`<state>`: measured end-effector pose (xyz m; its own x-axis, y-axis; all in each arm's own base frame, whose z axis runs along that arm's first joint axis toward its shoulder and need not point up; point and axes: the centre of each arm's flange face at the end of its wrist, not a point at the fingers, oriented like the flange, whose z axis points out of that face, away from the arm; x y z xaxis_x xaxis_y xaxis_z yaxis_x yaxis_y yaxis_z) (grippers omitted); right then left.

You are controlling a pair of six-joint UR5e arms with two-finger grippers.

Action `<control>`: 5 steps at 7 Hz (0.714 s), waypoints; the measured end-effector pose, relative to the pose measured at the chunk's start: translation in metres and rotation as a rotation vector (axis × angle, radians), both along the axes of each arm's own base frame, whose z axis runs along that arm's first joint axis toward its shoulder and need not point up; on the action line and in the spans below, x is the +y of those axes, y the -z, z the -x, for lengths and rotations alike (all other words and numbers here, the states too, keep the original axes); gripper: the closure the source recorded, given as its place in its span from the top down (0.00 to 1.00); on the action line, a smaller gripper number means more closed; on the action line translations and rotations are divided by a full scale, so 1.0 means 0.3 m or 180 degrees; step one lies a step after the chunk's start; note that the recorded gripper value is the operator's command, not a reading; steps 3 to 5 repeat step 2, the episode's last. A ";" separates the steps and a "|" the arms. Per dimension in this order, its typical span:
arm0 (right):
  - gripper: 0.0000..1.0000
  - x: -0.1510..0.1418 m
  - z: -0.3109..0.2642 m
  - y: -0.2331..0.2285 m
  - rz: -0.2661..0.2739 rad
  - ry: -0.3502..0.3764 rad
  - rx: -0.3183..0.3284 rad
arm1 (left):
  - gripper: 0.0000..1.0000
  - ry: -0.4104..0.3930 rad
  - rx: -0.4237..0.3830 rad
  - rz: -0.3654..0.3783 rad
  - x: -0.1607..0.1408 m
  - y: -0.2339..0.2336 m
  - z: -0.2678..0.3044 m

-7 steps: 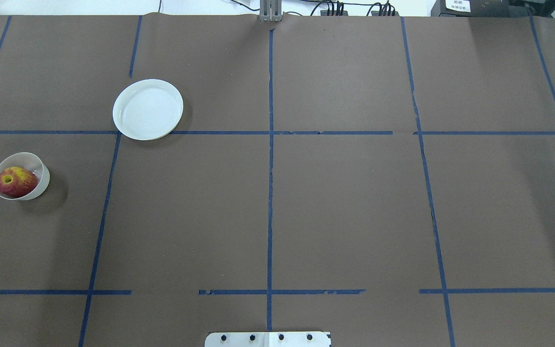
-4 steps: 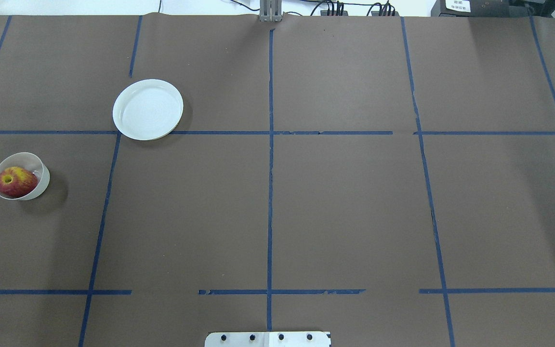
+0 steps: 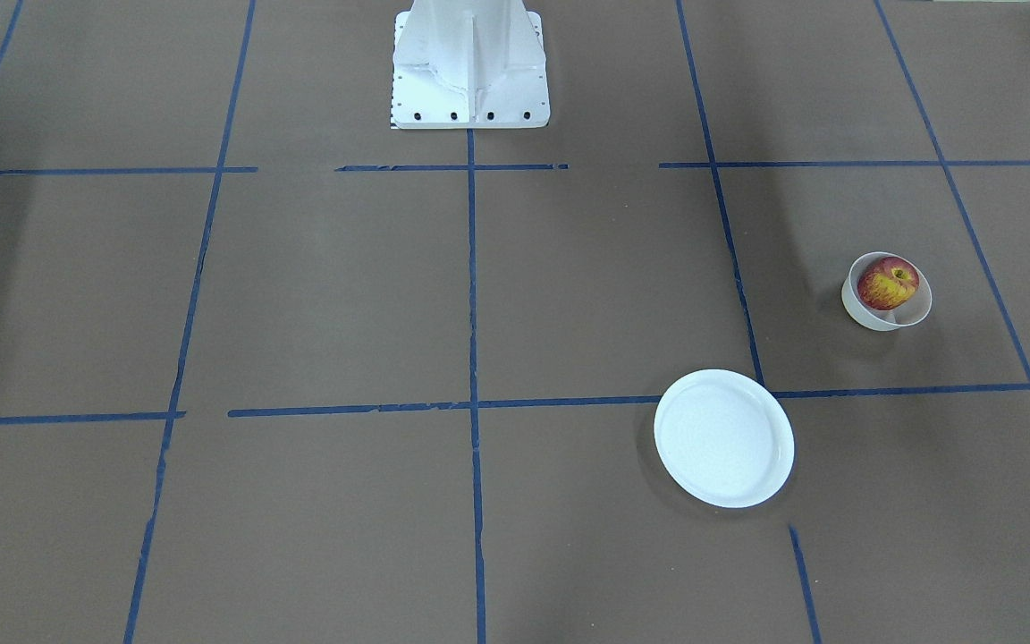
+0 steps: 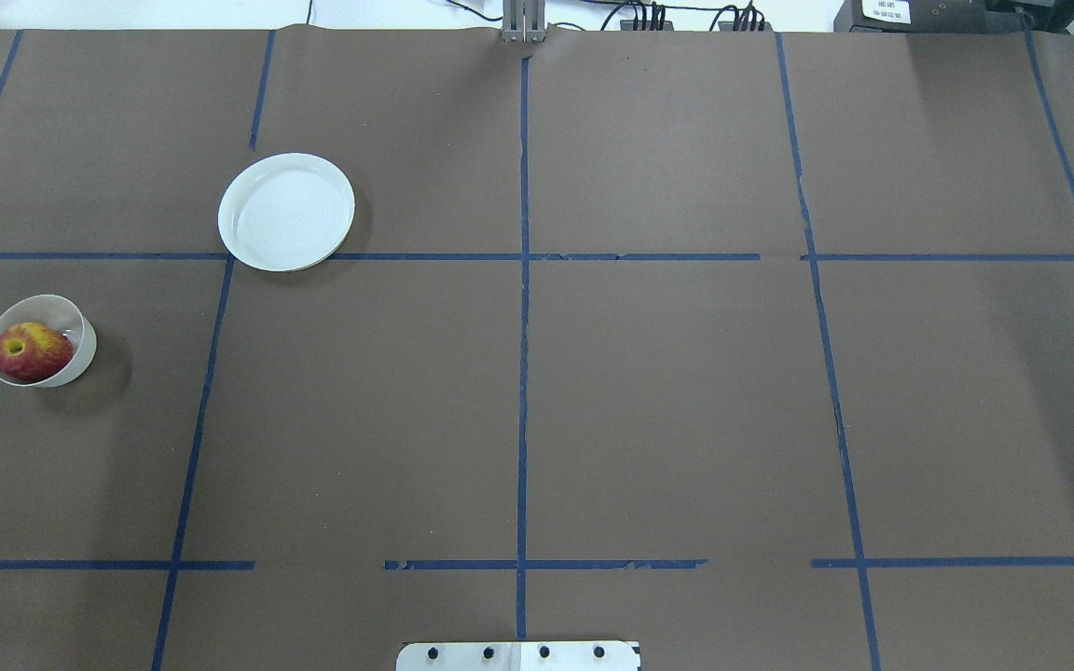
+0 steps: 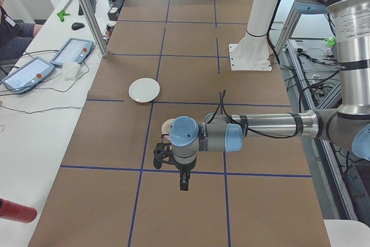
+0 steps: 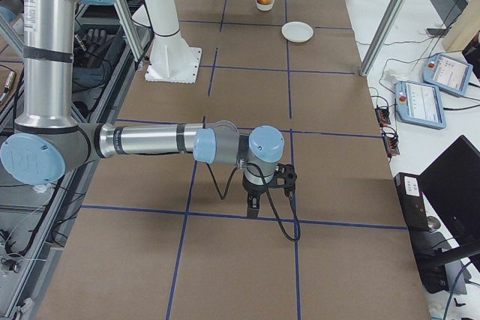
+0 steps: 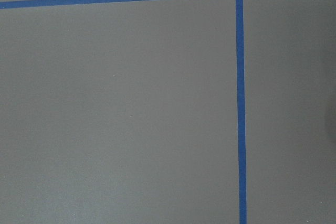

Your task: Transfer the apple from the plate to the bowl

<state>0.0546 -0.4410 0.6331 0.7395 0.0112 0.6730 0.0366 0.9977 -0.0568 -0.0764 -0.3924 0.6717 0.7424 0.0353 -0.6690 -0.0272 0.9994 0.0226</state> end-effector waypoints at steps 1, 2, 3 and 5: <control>1.00 0.000 0.000 0.000 0.0000 0.0000 0.0000 | 1.00 0.0000 0.0000 -0.0001 0.000 0.001 0.000; 1.00 0.000 0.000 0.000 0.0000 -0.0001 0.0000 | 1.00 0.0000 0.0000 -0.0008 -0.003 0.004 0.000; 1.00 0.000 0.000 0.000 0.0000 -0.0001 0.0000 | 1.00 0.0000 0.0000 -0.0008 -0.003 0.004 0.000; 1.00 0.000 0.000 0.000 0.0000 -0.0001 0.0000 | 1.00 0.0000 0.0000 -0.0008 -0.003 0.004 0.000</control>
